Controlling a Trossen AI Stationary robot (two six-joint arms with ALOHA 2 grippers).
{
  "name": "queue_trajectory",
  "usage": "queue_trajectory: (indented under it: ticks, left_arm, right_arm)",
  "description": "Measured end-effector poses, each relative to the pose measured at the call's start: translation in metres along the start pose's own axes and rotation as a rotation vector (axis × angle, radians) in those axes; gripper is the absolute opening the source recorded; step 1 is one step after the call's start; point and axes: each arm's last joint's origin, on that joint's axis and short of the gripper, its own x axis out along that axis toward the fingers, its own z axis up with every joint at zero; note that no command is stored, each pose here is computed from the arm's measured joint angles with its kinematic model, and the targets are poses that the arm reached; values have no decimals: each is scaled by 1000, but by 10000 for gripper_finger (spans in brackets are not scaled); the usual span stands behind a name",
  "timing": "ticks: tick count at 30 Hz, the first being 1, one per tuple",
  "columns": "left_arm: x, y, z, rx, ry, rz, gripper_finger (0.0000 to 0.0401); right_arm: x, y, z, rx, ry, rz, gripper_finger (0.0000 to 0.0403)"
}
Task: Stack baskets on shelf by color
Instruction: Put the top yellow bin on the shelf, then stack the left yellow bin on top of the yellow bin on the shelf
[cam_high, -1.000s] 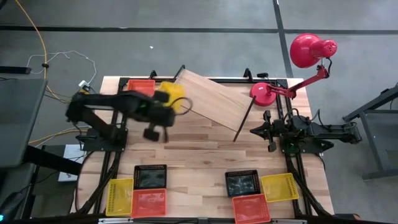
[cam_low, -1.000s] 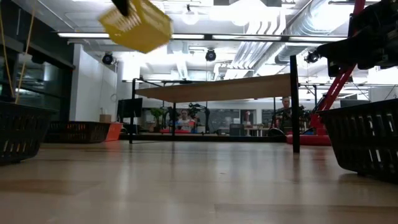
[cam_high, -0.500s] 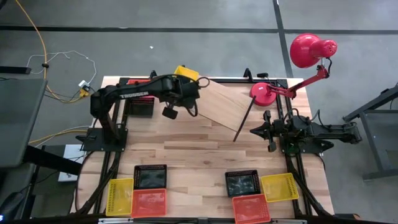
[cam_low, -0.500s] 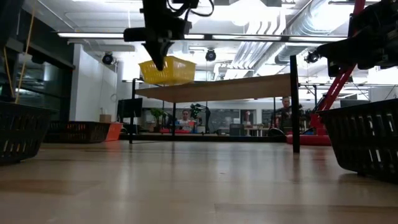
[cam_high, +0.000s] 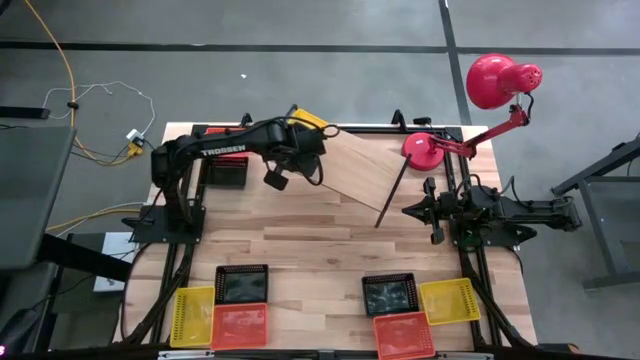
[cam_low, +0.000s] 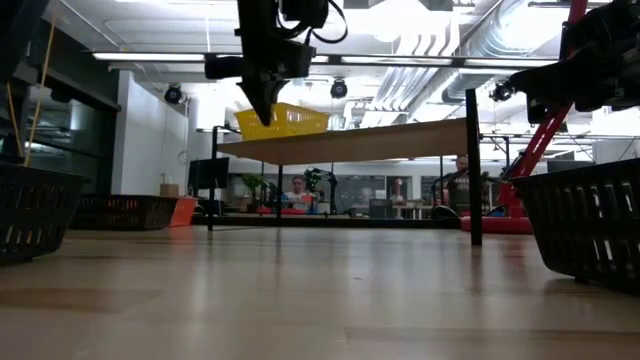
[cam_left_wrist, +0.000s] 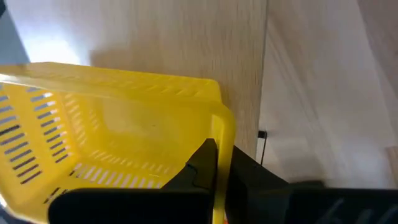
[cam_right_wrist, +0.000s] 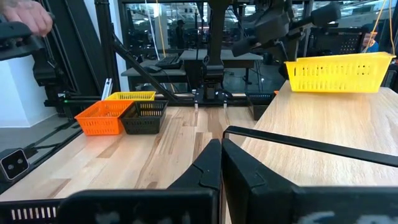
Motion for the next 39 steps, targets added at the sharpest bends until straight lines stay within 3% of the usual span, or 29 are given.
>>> queue_trajectory:
  ticks: [9,20,29,35,39]
  left_arm:
    - [0,1,-1,-28,23,26,32]
    - [-2,0,0,-91,19,32,136]
    - [-44,-3,8,-106,-60,100,205]
    - [-94,-3,2,-270,-129,149,220]
    - [-131,-13,-5,-503,-259,-1,220]
  right_arm:
    - [0,0,0,0,0,0,0]
    - [0,0,0,0,0,0,0]
    - [0,0,0,0,0,0,0]
    - [0,0,0,0,0,0,0]
    - [0,0,0,0,0,-1,0]
